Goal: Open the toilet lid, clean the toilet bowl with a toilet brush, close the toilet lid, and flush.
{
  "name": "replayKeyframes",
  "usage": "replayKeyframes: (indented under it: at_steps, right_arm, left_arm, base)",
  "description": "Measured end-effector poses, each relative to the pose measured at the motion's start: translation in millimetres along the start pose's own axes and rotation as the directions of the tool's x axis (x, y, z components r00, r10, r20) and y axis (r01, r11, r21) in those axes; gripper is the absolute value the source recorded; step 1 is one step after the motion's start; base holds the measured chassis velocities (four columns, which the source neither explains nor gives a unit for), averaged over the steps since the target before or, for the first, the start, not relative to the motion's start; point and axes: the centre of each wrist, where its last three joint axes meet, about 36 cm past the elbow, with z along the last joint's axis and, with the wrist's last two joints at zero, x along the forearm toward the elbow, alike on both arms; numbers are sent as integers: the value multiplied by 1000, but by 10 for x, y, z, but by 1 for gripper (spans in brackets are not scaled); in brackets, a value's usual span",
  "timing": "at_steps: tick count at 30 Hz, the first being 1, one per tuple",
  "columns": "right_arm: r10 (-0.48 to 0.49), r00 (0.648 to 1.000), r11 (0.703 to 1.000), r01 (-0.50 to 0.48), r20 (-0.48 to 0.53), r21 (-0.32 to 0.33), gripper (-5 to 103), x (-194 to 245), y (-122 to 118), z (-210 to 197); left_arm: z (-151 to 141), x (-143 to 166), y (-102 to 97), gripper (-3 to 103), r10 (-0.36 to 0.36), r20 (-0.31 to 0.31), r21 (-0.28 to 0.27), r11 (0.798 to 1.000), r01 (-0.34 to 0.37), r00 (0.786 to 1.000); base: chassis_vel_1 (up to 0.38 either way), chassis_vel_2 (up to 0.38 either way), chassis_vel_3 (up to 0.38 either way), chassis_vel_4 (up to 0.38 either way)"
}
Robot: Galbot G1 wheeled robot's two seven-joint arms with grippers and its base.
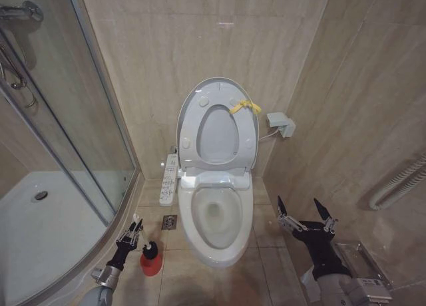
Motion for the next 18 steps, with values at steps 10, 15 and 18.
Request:
replayKeyframes:
  at_steps: [10, 15, 18]
  right_arm:
    - [0, 1000, 1000, 0, 0, 0, 100, 0, 0, 0]
    - [0, 1000, 1000, 0, 0, 0, 100, 0, 0, 0]
    - [0, 1000, 1000, 0, 0, 0, 100, 0, 0, 0]
  left_arm:
    - [58, -32, -51, 19, 14, -18, 7, 1000, -14, 1000]
    - [99, 89, -46, 19, 13, -46, -2, 1000, -13, 999]
    - [126, 161, -41, 19, 23, -71, -17, 1000, -24, 997]
  base:
    - [0, 0, 0, 0]
    - [0, 0, 0, 0]
    - [0, 0, 0, 0]
